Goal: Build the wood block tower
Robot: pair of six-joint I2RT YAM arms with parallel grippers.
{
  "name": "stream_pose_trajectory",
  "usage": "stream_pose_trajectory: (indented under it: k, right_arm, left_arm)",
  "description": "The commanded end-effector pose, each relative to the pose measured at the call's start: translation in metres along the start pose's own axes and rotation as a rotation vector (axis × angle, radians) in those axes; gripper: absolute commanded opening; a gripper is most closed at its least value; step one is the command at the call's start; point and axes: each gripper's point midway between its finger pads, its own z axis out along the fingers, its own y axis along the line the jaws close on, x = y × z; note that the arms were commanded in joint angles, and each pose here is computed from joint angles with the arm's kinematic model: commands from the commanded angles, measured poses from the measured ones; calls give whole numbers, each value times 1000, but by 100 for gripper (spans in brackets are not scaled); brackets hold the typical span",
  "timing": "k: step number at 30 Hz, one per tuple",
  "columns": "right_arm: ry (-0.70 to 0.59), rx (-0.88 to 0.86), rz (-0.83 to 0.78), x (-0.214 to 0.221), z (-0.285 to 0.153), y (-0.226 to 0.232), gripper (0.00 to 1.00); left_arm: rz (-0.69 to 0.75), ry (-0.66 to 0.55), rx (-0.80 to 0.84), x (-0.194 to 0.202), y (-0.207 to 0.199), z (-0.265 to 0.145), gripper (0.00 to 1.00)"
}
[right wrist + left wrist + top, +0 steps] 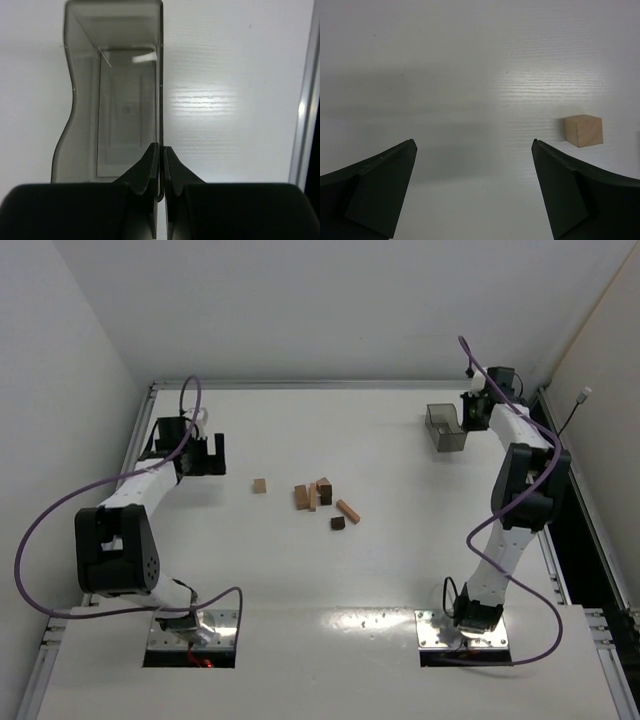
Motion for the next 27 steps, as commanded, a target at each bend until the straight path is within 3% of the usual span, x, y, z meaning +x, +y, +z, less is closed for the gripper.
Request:
stream_pose_trajectory:
  k: [1,4,12,14,15,19,24,26,27]
  right_arm:
    - [-104,-30,10,-12,8,8,0]
    - [-144,2,-4,-16,11,3,0]
    - [-82,89,25,-5,20,-23,1]
    - [-55,130,8,-2,17,-26,16]
    - [-65,132,7,-6,13,-26,43]
    - [-104,146,6,-23,-11,-28,71]
    - [-198,172,-23,-37,-61,-24,70]
    - [-345,73,-123,-63,-116,2,70]
    - [-356,23,-160,-51,-125,18,70]
  left_arm:
    - [23,-42,-1,-22,0,1,100]
    - [23,-41,-1,-23,0,3,100]
    - [11,-30,0,-24,0,13,100]
    - [10,-20,9,-22,-1,13,100]
    - [10,-20,9,-22,-1,13,100]
    - [20,-29,18,-24,-3,10,100]
    - [33,-31,37,-24,-7,2,100]
    - [70,-62,35,-32,-6,-6,100]
    - [86,-84,33,-36,-6,-14,100]
